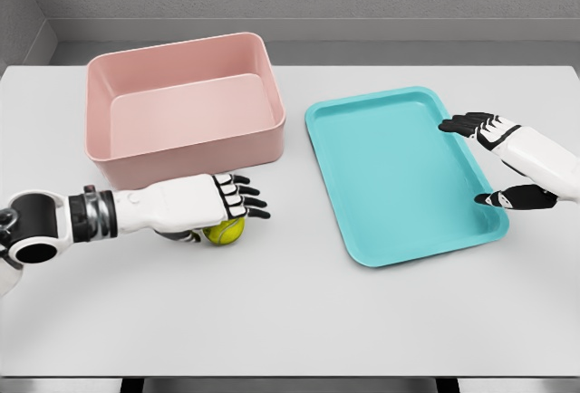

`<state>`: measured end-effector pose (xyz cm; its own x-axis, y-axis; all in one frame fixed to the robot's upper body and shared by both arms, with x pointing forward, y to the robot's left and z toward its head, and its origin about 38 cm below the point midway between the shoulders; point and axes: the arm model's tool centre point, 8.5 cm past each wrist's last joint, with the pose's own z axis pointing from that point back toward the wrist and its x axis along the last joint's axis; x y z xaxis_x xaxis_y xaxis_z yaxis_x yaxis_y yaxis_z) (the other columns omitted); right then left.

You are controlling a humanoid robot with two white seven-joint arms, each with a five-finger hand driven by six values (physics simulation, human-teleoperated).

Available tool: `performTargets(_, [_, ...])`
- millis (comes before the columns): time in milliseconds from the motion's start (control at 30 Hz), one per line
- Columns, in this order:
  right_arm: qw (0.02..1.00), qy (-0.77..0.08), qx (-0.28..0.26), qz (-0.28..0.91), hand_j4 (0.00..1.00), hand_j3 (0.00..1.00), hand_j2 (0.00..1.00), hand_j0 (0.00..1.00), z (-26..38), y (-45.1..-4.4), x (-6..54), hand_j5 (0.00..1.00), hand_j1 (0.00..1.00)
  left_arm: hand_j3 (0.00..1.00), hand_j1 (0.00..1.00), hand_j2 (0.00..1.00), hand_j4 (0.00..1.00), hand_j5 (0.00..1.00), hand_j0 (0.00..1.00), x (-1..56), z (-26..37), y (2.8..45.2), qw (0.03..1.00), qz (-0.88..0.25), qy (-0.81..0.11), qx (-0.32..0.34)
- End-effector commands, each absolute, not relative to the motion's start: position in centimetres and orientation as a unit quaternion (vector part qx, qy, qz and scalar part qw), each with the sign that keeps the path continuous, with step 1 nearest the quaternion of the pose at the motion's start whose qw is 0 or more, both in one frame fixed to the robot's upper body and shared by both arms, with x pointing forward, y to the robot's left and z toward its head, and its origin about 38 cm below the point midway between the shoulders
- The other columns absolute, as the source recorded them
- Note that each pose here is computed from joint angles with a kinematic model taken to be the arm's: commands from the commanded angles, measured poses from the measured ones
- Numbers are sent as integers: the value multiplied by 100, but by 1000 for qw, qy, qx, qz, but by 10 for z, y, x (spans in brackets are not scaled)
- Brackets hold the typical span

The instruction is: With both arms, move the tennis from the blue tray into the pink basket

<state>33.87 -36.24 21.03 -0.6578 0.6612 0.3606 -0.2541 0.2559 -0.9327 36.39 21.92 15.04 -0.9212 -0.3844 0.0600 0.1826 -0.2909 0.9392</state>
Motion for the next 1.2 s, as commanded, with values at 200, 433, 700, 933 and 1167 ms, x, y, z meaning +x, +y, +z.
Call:
performTargets(200, [387, -694, -146, 589, 100, 100, 100, 100, 211, -363, 339, 100, 100, 81, 81, 81, 81, 81, 81, 362, 144, 219, 182, -812, -549, 78])
performTargets(433, [388, -693, -145, 590, 100, 100, 100, 100, 210, -363, 338, 100, 100, 52, 52, 52, 52, 52, 52, 363, 143, 221, 184, -821, -535, 77])
performTargets(700, [390, -693, -147, 589, 100, 100, 100, 100, 211, -365, 337, 100, 100, 49, 49, 49, 49, 49, 49, 367, 150, 220, 178, -821, -536, 82])
performTargets(933, [390, -693, -146, 589, 100, 100, 100, 100, 210, -365, 337, 100, 100, 49, 49, 49, 49, 49, 49, 375, 167, 210, 161, -814, -551, 92])
performTargets(1167, [390, -693, -146, 589, 100, 100, 100, 100, 210, -364, 337, 100, 100, 50, 50, 50, 50, 50, 50, 383, 185, 201, 147, -805, -566, 101])
